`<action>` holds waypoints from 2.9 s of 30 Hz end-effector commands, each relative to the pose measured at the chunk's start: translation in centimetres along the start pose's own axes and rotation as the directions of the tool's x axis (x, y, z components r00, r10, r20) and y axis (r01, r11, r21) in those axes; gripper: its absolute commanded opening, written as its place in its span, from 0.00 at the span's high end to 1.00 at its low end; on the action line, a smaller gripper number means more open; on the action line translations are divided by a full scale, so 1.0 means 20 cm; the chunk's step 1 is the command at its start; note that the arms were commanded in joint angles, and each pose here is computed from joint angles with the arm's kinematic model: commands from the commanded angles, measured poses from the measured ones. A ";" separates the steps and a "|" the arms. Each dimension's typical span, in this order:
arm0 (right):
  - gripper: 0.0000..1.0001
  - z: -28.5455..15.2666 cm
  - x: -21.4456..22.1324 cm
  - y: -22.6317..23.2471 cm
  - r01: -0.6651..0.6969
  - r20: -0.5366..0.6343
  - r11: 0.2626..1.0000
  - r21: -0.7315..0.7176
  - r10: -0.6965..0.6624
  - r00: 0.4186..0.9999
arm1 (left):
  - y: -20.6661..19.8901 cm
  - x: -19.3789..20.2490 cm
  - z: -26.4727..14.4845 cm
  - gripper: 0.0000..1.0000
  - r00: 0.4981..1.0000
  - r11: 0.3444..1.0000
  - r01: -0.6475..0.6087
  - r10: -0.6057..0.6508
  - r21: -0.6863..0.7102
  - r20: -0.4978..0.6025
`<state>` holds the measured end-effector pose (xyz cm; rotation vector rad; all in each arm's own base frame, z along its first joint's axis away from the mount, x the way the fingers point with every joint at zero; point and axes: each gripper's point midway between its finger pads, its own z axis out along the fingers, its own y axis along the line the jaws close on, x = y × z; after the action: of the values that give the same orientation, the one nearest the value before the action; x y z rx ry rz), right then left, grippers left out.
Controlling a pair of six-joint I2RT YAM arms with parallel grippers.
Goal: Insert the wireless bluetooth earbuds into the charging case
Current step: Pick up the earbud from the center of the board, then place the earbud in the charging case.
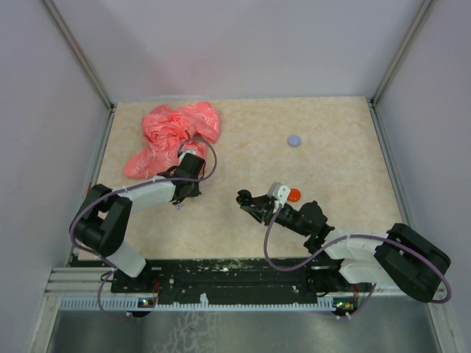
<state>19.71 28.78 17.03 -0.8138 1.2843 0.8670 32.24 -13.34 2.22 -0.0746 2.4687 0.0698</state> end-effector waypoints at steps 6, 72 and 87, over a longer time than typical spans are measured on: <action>1.00 0.01 -0.08 0.02 0.029 0.041 0.999 -0.023 -0.028 0.999 | -0.06 0.01 -0.06 0.86 0.998 0.992 -0.056 0.059 0.113 -0.019; 1.00 0.05 -0.24 0.08 -0.015 0.145 0.993 -0.114 0.031 0.989 | -0.72 -0.05 -1.33 1.00 -0.239 -0.189 -0.971 0.687 -0.149 0.686; 1.00 0.04 -0.24 0.10 -0.018 0.150 0.991 -0.133 0.038 0.988 | -0.73 -0.04 -1.30 1.00 -0.317 -0.248 -0.948 0.704 -0.199 0.636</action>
<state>17.77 29.60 18.16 -0.8471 1.2385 1.0039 17.89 -29.39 22.59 1.9288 1.1447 0.1507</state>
